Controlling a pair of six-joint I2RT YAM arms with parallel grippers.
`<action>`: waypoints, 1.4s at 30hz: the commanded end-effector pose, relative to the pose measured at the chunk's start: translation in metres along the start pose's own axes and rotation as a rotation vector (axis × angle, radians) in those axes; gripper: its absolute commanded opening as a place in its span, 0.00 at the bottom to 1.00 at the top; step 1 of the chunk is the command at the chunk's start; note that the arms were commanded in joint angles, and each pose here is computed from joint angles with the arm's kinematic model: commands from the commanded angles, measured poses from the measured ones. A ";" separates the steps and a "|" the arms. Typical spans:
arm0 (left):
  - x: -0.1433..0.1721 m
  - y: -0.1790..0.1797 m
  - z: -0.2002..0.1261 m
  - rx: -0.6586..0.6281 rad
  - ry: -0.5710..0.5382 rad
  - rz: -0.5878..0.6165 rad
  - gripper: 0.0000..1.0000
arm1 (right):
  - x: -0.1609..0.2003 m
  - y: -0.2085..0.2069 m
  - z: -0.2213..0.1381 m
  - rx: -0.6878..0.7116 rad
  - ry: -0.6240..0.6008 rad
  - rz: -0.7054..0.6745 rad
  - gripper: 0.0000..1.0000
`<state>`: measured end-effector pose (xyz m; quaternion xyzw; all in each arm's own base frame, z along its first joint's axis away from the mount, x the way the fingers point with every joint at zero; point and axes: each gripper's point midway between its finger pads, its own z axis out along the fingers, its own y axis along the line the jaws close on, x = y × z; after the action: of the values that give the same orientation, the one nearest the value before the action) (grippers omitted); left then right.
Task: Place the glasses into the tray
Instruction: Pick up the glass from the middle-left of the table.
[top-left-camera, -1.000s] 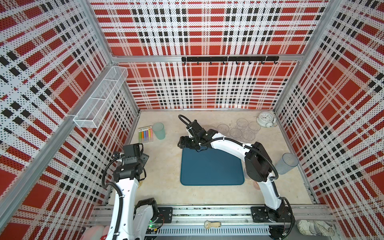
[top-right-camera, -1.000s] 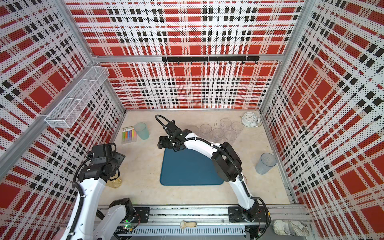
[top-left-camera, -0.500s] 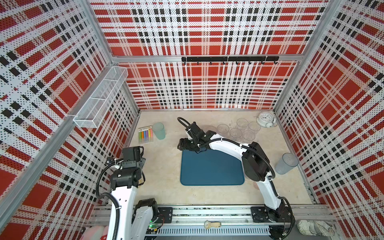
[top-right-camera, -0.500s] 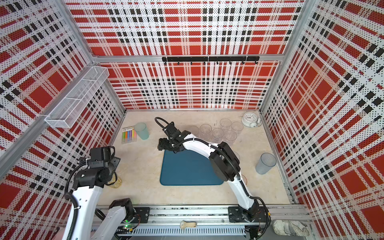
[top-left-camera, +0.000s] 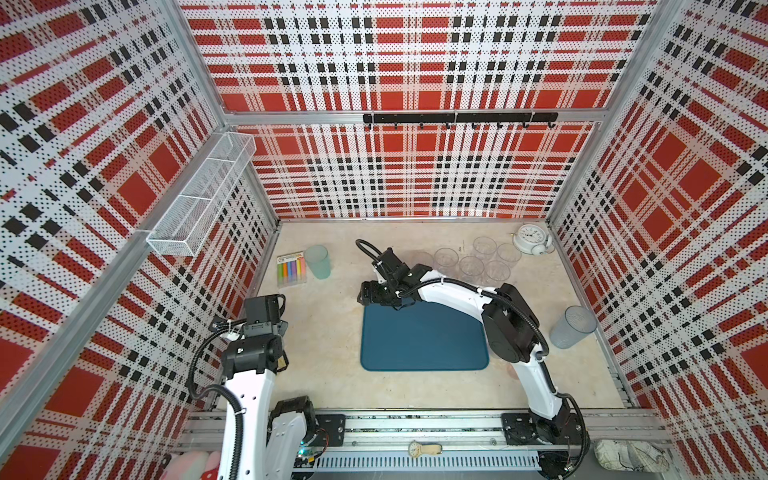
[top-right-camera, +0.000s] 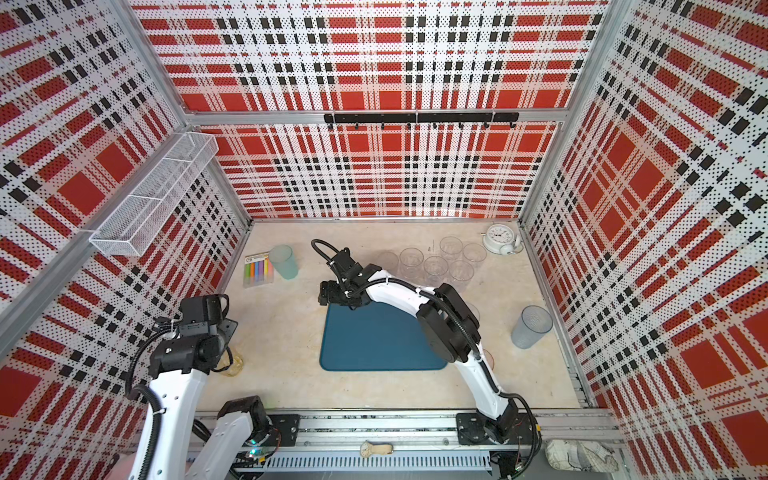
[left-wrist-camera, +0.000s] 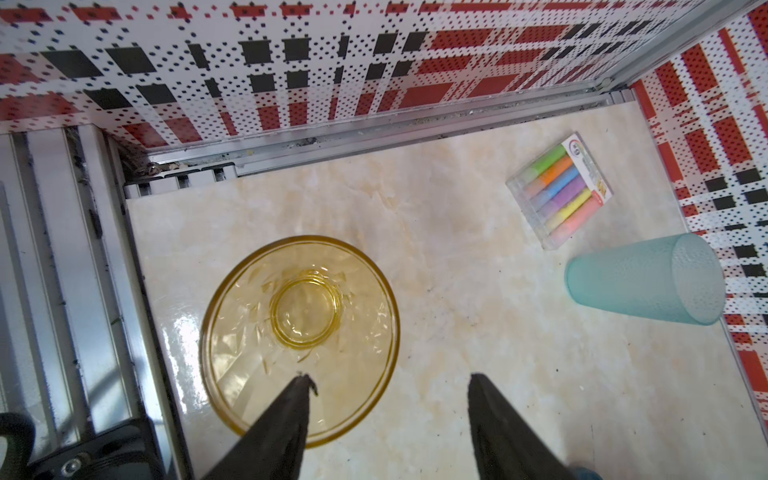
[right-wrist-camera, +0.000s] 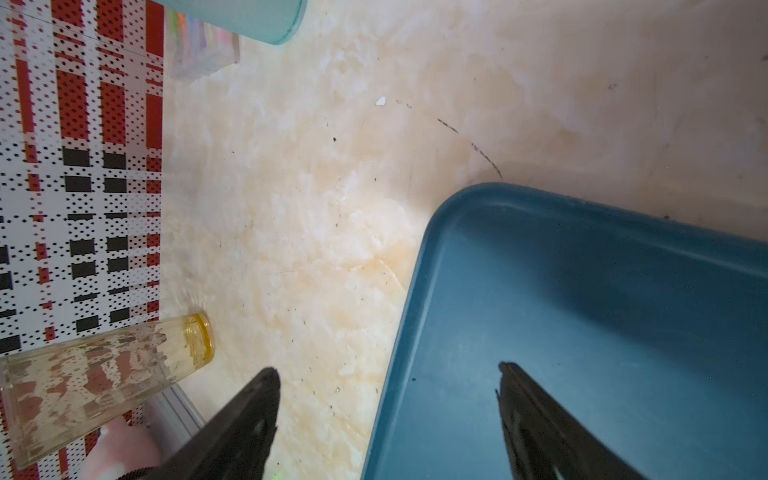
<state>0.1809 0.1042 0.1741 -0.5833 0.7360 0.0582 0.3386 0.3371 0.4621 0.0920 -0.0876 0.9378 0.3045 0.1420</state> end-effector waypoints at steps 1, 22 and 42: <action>0.000 -0.002 0.011 0.001 0.002 0.003 0.63 | -0.003 0.007 -0.002 -0.015 -0.020 -0.008 0.85; 0.017 0.000 0.056 0.023 0.184 -0.022 0.23 | 0.004 -0.010 0.002 0.015 -0.041 0.008 0.85; 0.034 -0.070 0.035 0.233 0.214 0.171 0.00 | -0.001 -0.019 -0.003 0.017 -0.068 0.022 0.85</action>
<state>0.2412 0.0806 0.1374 -0.4982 0.8117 -0.0463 0.3014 0.3360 0.4446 0.0555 -0.0740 0.9455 0.2819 0.1448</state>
